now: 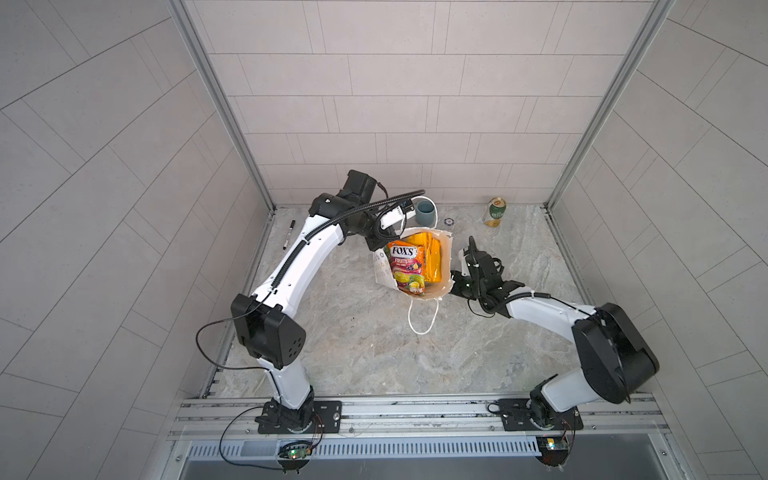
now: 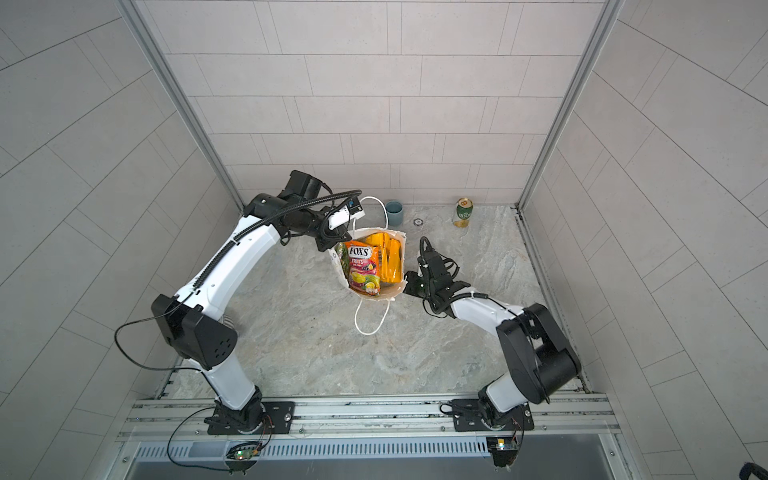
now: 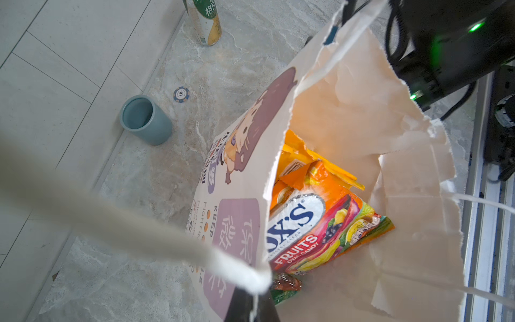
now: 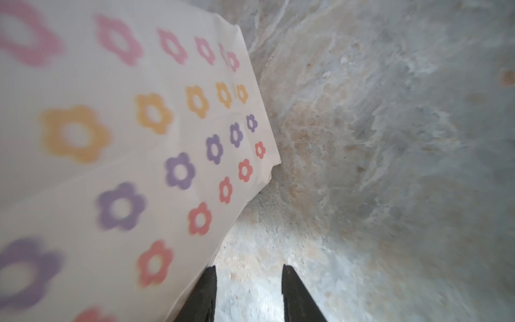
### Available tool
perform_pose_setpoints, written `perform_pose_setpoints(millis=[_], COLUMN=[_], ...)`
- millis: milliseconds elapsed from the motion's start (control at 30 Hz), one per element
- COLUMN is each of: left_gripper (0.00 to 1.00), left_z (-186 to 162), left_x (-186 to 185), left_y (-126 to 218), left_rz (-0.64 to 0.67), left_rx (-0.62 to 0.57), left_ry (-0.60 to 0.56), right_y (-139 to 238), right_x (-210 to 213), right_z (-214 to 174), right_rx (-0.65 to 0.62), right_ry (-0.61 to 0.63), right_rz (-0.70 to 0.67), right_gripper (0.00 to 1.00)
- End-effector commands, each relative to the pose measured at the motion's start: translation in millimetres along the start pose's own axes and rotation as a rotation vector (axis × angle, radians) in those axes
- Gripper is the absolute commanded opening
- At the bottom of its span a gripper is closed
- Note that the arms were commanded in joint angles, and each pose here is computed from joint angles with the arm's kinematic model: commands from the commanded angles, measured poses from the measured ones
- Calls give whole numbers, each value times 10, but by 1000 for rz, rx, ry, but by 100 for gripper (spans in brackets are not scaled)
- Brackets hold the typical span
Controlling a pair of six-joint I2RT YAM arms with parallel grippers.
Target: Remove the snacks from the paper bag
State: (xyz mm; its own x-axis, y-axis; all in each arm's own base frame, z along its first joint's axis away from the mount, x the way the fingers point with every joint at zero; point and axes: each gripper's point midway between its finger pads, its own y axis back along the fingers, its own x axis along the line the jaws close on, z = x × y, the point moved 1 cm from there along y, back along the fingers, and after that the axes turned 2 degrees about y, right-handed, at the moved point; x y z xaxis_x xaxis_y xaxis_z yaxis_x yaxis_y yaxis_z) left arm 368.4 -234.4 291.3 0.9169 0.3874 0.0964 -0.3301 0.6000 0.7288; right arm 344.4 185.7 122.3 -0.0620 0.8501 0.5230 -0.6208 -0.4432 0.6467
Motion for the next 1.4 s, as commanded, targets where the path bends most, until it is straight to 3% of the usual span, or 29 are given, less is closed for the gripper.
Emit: perform_pose_setpoints(millis=[0,267,533,767,967,1133,1367], left_gripper=[0,0,0,0,0,0,0], left_z=[300,151,134,140,179,239,266], left_x=[-89,-201,-203,-162,-153,-143,-124], left_y=[193,182,226,164,159,154,123], left_rz=[11,33,86,92,87,74,62], left_rx=[-125,-142,-172,-183,-197,-217,-226], left_ry=[-61,-45,-46,5,41,67,83], right_y=[396,1308,1768,1545,1252,998,761], right_x=[30,182,946,1479,1664,1599,1594], right_z=[90,394,455,262,316,423,487], right_rx=[-40,-186,-130,-73,-82,-90,-88], right_ry=[129,271,378,419,415,399,370], right_rz=[-42,-91,118,232,195,72,18], right_gripper=[43,50,44,41,43,43,44])
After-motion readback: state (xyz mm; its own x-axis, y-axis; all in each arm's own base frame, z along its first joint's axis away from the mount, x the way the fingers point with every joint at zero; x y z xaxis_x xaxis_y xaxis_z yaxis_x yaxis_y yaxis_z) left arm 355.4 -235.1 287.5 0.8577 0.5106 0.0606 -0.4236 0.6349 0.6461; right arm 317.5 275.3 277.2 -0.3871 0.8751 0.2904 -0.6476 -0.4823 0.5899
